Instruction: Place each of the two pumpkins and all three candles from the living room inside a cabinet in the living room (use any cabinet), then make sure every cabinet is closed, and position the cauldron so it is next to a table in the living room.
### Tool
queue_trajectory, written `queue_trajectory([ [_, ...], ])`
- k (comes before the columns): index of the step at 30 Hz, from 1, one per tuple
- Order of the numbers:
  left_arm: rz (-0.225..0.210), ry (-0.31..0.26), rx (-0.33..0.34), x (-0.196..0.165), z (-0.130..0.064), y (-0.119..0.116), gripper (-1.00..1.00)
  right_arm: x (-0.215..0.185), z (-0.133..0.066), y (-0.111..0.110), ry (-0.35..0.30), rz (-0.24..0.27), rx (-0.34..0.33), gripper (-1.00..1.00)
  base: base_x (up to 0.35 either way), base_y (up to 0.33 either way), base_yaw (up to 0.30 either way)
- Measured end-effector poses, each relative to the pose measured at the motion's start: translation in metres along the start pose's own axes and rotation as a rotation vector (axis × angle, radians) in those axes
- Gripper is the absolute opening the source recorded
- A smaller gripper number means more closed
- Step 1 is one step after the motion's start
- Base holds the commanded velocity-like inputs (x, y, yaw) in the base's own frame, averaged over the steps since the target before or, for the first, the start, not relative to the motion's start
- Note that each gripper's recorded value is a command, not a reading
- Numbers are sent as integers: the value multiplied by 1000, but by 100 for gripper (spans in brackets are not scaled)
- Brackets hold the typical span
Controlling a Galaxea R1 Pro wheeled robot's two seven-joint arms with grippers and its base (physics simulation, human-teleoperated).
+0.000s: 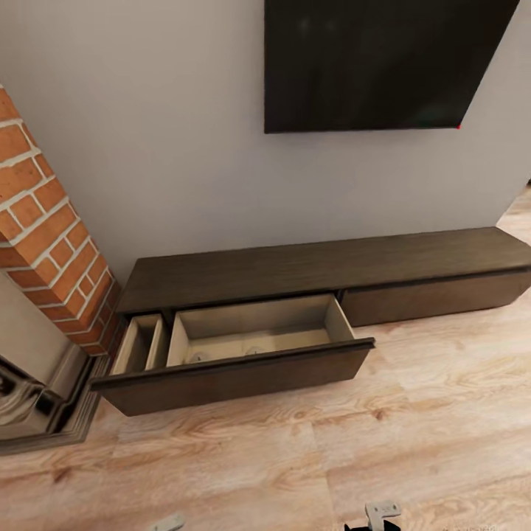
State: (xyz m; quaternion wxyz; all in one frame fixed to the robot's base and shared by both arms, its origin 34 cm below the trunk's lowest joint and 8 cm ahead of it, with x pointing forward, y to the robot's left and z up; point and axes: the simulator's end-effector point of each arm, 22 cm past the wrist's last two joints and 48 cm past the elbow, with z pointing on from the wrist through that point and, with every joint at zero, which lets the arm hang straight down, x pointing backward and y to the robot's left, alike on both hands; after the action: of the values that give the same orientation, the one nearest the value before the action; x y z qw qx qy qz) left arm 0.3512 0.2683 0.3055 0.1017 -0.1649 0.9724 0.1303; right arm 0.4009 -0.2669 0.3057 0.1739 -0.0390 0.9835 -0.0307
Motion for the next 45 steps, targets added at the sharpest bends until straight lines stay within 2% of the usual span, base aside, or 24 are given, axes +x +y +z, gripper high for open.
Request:
queue_trajectory([
  [16,-8,-14,-1,-6,-1,2,100,-6,-2,-2,-15,3,3,100,0,0,-272],
  [23,-2,-16,2,-8,-2,1,100,-7,-2,-6,-13,75,19,100,0,0,-272],
  [28,-2,-18,2,-9,-3,1,100,-9,-3,-4,-16,86,18,100,0,0,-272],
  [34,-1,-23,-12,-12,-1,10,100,-11,-4,-3,-20,87,17,100,0,0,-273],
  [39,-1,-33,-33,-18,3,27,100,-13,-4,-3,-25,88,17,100,0,0,-274],
  [45,-2,-37,-33,-20,2,28,100,-15,-5,-5,-29,89,20,100,0,0,-274],
])
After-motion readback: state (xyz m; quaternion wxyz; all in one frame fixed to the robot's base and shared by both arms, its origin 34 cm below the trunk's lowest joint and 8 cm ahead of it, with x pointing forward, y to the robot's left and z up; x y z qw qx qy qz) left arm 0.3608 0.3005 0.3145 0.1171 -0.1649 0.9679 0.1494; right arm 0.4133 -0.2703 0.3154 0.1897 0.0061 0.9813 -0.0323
